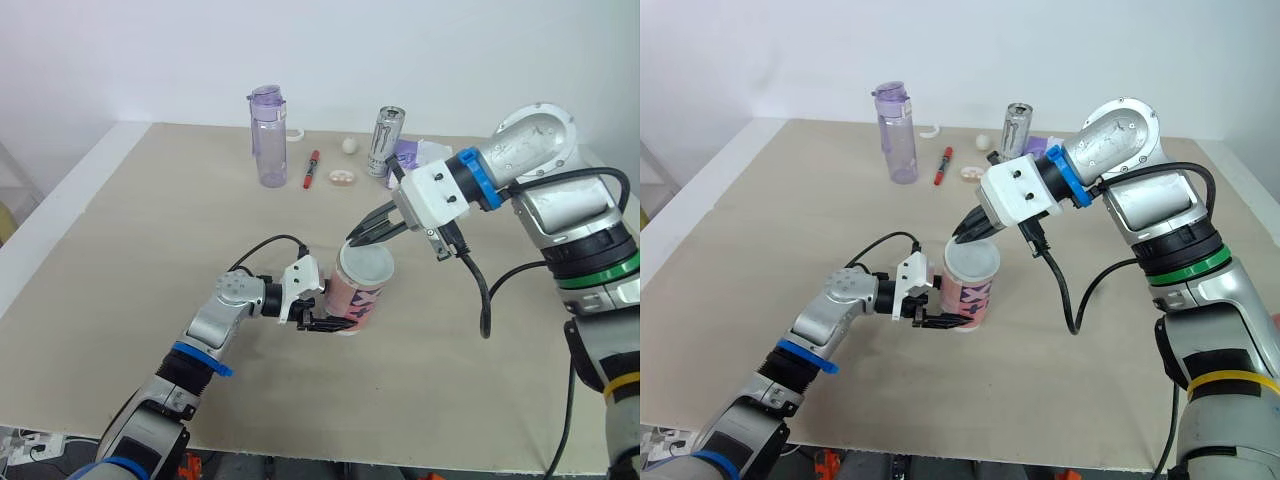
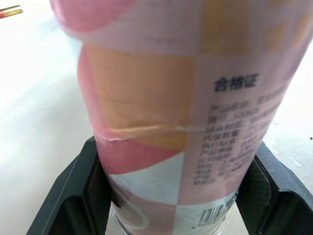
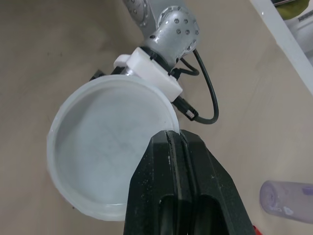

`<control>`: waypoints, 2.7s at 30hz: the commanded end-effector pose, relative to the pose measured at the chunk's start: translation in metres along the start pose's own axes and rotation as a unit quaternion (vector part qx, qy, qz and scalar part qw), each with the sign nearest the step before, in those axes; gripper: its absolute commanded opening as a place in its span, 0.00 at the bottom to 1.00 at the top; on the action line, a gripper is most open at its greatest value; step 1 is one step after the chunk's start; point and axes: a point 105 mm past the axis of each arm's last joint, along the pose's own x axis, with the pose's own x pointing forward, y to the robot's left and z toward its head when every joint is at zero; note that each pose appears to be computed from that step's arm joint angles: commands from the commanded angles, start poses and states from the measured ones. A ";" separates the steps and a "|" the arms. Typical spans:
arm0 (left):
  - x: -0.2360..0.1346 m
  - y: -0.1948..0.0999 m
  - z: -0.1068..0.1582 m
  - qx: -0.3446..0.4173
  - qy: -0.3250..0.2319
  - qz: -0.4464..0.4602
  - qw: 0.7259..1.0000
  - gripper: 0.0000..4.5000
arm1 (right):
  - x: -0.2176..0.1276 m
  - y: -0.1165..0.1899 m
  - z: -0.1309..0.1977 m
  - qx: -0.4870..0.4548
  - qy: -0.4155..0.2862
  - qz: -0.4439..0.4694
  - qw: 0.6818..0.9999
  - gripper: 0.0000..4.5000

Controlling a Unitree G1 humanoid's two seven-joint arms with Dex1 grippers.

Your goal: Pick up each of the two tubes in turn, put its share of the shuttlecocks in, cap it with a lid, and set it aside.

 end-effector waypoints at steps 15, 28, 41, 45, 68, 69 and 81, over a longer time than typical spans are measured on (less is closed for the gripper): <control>-0.006 -0.001 -0.026 -0.047 0.037 0.021 0.998 0.69 | 0.007 0.003 0.000 -0.030 0.000 0.029 0.999 0.39; -0.008 -0.002 -0.027 -0.052 0.040 0.021 0.998 0.69 | -0.043 -0.011 0.014 0.129 -0.097 -0.120 0.980 0.53; -0.005 -0.001 -0.025 -0.049 0.037 0.019 0.998 0.69 | -0.010 0.020 -0.015 0.236 -0.096 -0.107 0.961 0.02; -0.006 -0.001 -0.025 -0.049 0.037 0.020 0.998 0.69 | 0.007 0.033 -0.026 0.245 -0.078 -0.074 0.964 0.02; -0.007 0.003 -0.025 -0.049 0.037 0.028 0.998 0.69 | 0.049 0.048 -0.028 0.170 -0.030 0.046 0.984 0.02; -0.007 0.003 -0.025 -0.050 0.036 0.029 0.998 0.69 | 0.050 0.048 -0.028 0.163 -0.026 0.053 0.985 0.02; -0.007 0.004 -0.026 -0.051 0.040 0.032 0.997 0.69 | 0.048 0.056 -0.020 0.088 -0.008 0.115 0.989 0.02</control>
